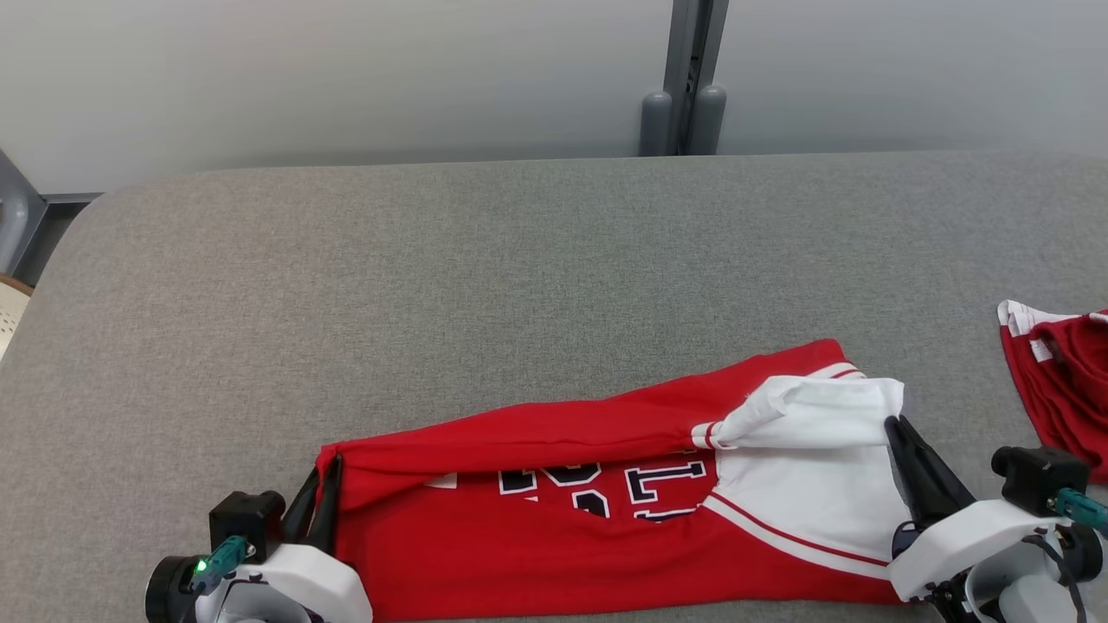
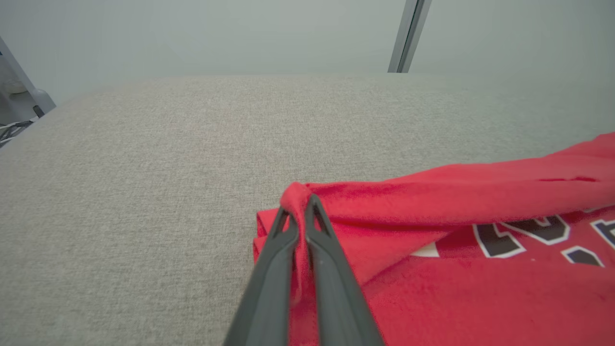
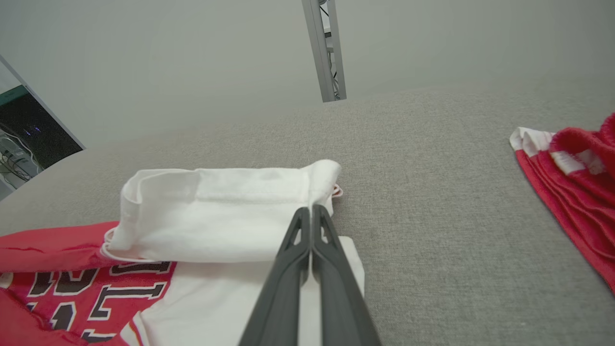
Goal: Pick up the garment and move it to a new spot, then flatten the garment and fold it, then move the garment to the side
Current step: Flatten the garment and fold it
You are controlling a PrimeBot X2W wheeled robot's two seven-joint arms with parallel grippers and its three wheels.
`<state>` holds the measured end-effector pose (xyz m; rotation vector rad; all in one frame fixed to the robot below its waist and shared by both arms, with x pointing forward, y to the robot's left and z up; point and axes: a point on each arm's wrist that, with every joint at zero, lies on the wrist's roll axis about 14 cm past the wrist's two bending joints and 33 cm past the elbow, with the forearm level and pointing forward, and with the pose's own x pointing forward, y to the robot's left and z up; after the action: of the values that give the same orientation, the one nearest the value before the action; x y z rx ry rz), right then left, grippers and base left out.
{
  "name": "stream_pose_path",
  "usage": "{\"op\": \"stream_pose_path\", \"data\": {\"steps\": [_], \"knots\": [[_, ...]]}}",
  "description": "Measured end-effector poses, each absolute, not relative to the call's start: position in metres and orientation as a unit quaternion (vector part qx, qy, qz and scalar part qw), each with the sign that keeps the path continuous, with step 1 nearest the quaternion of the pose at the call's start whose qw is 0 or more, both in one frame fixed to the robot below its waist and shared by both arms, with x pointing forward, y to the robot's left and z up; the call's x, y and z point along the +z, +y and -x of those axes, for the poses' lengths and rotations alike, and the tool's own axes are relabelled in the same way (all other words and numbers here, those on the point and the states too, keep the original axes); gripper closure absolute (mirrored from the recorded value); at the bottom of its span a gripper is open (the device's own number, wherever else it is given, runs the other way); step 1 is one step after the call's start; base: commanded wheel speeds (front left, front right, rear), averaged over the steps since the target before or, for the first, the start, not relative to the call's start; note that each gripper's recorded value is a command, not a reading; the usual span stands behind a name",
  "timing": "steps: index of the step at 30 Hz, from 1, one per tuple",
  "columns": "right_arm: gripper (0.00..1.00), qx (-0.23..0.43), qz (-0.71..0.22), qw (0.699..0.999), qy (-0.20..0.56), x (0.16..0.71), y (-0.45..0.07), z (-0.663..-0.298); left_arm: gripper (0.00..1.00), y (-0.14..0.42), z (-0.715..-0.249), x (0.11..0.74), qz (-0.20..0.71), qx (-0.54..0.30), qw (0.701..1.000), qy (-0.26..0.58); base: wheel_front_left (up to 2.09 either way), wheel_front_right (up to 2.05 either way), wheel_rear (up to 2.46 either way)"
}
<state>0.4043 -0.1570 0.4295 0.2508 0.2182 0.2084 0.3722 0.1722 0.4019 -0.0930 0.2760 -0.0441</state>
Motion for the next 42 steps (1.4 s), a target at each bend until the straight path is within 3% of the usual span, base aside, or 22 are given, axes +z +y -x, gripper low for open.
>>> {"op": "stream_pose_path", "data": {"steps": [6, 7, 8, 9, 10, 11, 17, 31, 42], "knots": [[1.0, 0.097, -0.125, 0.981, 0.108, 0.428, -0.158, -0.396, 1.0, 0.176, -0.36, 0.401, 0.043, -0.022, 0.989, 0.138, 0.0, 0.0, 0.0], [0.65, 0.096, -0.126, 0.981, 0.109, 0.428, -0.158, -0.394, 0.79, 0.176, -0.358, 0.399, 0.042, -0.022, 0.989, 0.14, 0.0, 0.0, 0.0], [0.37, 0.093, -0.124, 0.982, 0.111, 0.427, -0.159, -0.393, 0.54, 0.175, -0.356, 0.398, 0.041, -0.022, 0.989, 0.142, 0.0, 0.0, 0.0], [0.0, 0.089, -0.125, 0.982, 0.113, 0.425, -0.162, -0.391, 0.13, 0.175, -0.354, 0.398, 0.042, -0.02, 0.989, 0.14, 0.0, 0.0, 0.0], [0.0, 0.082, -0.127, 0.982, 0.114, 0.424, -0.165, -0.39, 0.13, 0.175, -0.353, 0.4, 0.041, -0.016, 0.99, 0.137, 0.0, 0.0, 0.0], [0.0, 0.075, -0.127, 0.983, 0.11, 0.425, -0.169, -0.389, 0.0, 0.177, -0.353, 0.404, 0.041, -0.006, 0.991, 0.13, 0.0, 0.0, 0.0], [0.0, 0.042, -0.12, 0.989, 0.069, 0.446, -0.189, -0.388, 0.0, 0.193, -0.336, 0.421, 0.01, 0.034, 0.995, 0.097, 0.0, 0.0, 0.0], [0.0, 0.04, -0.107, 0.993, 0.043, 0.46, -0.181, -0.384, 0.0, 0.193, -0.322, 0.443, -0.022, 0.048, 0.997, 0.06, 0.0, 0.0, 0.0], [0.0, 0.053, -0.102, 0.988, 0.102, 0.424, -0.163, -0.386, 0.0, 0.197, -0.323, 0.439, -0.018, 0.062, 0.996, 0.067, 0.0, 0.0, 0.0]]}}
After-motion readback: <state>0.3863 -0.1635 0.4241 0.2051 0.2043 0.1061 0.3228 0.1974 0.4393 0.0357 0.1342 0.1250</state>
